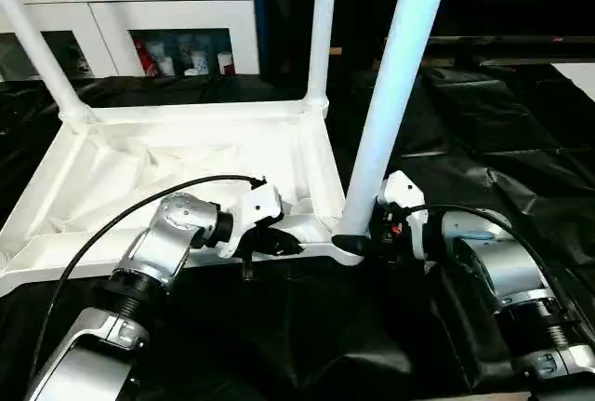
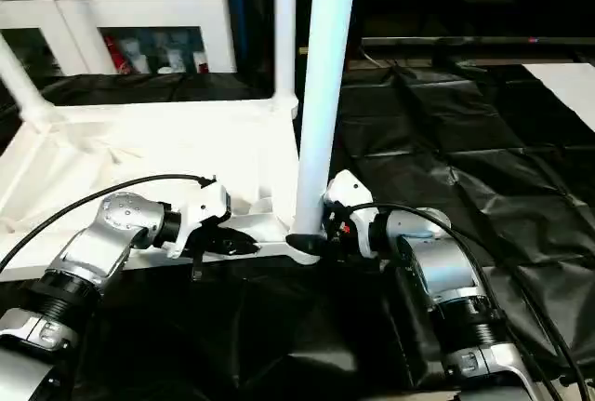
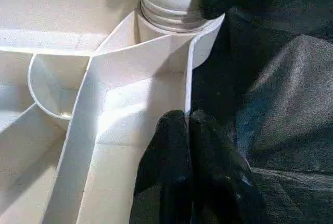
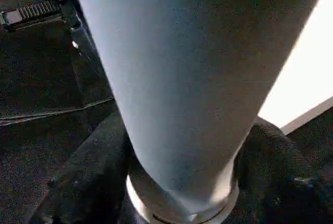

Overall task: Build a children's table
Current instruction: Rotate leg to tighten

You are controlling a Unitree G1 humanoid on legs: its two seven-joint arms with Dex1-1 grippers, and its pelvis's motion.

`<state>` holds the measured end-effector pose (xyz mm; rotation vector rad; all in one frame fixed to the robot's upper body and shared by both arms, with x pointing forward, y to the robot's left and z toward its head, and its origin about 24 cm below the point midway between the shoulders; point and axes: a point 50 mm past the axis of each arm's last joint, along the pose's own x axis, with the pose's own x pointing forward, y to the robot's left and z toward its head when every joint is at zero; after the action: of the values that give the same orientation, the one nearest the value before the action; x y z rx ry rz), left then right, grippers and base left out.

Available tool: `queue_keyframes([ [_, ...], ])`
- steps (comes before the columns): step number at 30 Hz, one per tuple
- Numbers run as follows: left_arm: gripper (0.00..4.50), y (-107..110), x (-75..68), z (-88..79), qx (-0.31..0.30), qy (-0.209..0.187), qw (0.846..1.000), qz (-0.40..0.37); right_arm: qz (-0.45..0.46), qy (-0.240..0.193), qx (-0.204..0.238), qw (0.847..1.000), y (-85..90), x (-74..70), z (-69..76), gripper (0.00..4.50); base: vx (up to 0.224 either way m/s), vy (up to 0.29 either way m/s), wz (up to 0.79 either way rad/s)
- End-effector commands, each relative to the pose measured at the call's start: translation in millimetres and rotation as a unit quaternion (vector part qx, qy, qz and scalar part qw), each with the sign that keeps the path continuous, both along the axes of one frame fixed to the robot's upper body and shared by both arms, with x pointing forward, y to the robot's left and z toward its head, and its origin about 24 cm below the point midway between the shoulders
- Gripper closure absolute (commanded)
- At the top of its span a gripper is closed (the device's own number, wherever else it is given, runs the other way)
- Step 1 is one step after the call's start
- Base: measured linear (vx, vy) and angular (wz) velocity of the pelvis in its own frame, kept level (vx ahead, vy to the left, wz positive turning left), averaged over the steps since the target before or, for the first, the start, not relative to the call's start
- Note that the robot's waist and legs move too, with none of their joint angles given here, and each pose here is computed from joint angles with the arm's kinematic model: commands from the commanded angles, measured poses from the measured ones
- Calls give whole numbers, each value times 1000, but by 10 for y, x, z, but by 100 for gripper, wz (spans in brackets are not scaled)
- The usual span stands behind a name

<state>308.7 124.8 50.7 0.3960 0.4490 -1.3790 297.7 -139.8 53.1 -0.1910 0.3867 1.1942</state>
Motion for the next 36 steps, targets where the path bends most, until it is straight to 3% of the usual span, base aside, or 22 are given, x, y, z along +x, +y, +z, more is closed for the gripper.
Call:
queue_keyframes([
  [1, 450, -217, 43, 124, -31, -37, 999, -8, 158, 73, 44, 984, 521, -307, -209, 188, 0, 0, 0],
  [4, 450, -220, 67, 116, -29, -40, 999, 13, 129, 64, 47, 988, 530, -266, -225, 197, 0, 0, 0],
  [7, 450, -303, 153, 124, -42, -41, 995, 75, 3, 43, 53, 998, 579, -76, -272, 202, 0, 0, 0],
  [9, 450, -324, 170, 127, -45, -42, 994, 88, -26, 42, 56, 997, 598, -37, -281, 204, 0, 0, 0],
  [12, 450, -452, 223, 124, -55, -39, 988, 136, -158, 47, 62, 984, 679, 107, -324, 209, 0, 0, 0],
  [14, 450, -476, 228, 121, -57, -38, 987, 144, -179, 47, 62, 981, 693, 128, -331, 222, 0, 0, 0],
  [15, 450, -560, 229, 108, -62, -37, 985, 159, -239, 47, 65, 968, 745, 182, -347, 228, 0, 0, 0],
  [18, 450, -639, 226, 94, -64, -37, 983, 171, -265, 40, 62, 961, 813, 212, -345, 234, 0, 0, 0],
  [21, 450, -714, 197, 96, -71, -35, 983, 163, -250, 26, 72, 965, 878, 225, -289, 234, 0, 0, 0],
  [22, 450, -718, 188, 99, -73, -36, 984, 156, -244, 26, 75, 967, 873, 225, -278, 188, 0, 0, 0],
  [26, 450, -674, 142, 100, -72, -37, 989, 120, -192, -2, 52, 980, 814, 201, -243, 171, 0, 0, 0],
  [27, 450, -674, 142, 100, -72, -37, 989, 120, -192, -2, 52, 980, 814, 201, -243, 140, 0, 0, 0],
  [29, 450, -626, 119, 90, -65, -35, 992, 101, -145, -2, 59, 988, 792, 158, -217, 140, 0, 0, 0],
  [31, 450, -531, 93, 72, -51, -32, 995, 79, -43, -8, 61, 997, 746, 33, -171, 140, 0, 0, 0],
  [36, 450, -418, 75, 60, -36, -27, 997, 57, 40, 0, 51, 998, 653, -83, -160, 140, 10, -10, 1],
])
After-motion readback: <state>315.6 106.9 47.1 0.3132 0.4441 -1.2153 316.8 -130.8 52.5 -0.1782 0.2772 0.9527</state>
